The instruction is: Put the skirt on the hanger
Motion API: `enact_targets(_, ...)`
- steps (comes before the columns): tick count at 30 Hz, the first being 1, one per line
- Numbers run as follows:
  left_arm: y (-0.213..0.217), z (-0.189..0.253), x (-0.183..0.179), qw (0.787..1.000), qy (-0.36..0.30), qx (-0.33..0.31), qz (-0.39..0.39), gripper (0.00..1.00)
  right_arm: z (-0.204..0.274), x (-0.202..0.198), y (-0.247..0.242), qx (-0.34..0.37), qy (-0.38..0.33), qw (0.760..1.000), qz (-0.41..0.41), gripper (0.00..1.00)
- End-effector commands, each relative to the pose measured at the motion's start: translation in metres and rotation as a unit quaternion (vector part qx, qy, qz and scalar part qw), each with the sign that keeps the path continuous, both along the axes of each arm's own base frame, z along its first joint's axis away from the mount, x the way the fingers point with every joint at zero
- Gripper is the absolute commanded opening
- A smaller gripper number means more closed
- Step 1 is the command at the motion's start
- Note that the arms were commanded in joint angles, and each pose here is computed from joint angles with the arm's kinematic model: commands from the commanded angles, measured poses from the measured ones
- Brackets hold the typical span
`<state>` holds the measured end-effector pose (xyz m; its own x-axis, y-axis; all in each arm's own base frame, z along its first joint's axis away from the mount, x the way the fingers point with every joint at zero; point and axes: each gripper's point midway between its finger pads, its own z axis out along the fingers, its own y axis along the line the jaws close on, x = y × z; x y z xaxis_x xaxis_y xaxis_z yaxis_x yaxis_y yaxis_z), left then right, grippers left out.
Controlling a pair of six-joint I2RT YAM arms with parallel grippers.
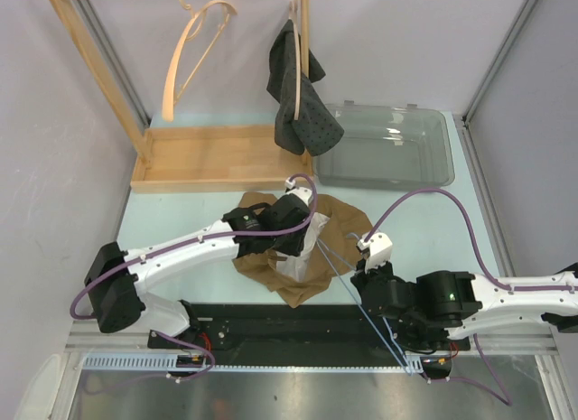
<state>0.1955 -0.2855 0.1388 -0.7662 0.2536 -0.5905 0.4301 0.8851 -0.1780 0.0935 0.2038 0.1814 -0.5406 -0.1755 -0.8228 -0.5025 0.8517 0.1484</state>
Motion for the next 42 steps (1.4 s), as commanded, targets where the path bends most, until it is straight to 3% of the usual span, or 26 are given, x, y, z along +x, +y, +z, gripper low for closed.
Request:
enact_targets(1, 0.008, -0.014, -0.002, 0.999, 0.016, 0.028, 0.014, 0.38, 0.008, 0.007, 0.002, 0.025, -0.009, 0.999, -0.024, 0.0)
enact_targets(11, 0.019, -0.028, 0.006, 0.996, 0.01, 0.077, 0.048, 0.43, 0.011, 0.009, 0.004, 0.028, -0.011, 0.999, -0.02, 0.0)
enact_targets(20, 0.009, -0.04, 0.01, 0.996, 0.013, 0.079, 0.039, 0.42, 0.013, 0.012, 0.004, 0.03, -0.013, 0.999, -0.022, 0.0)
enact_targets(24, 0.008, -0.045, 0.01, 0.996, 0.016, 0.084, 0.036, 0.34, 0.013, 0.012, 0.003, 0.03, -0.013, 0.999, -0.024, 0.0)
enact_targets(29, 0.006, -0.045, 0.012, 0.996, 0.014, 0.084, 0.037, 0.1, 0.013, 0.013, 0.003, 0.028, -0.014, 0.999, -0.023, 0.0)
enact_targets(32, 0.005, -0.044, 0.012, 0.996, 0.014, 0.084, 0.036, 0.0, 0.013, 0.014, 0.003, 0.027, -0.014, 0.999, -0.023, 0.0)
enact_targets(38, 0.005, -0.022, 0.014, 0.997, 0.002, 0.069, 0.038, 0.0, 0.013, 0.015, 0.002, 0.024, -0.016, 0.999, -0.024, 0.0)
enact_targets(42, -0.007, 0.015, 0.008, 1.0, 0.001, 0.025, 0.01, 0.0, 0.015, 0.015, 0.003, 0.028, -0.019, 0.999, -0.018, 0.0)
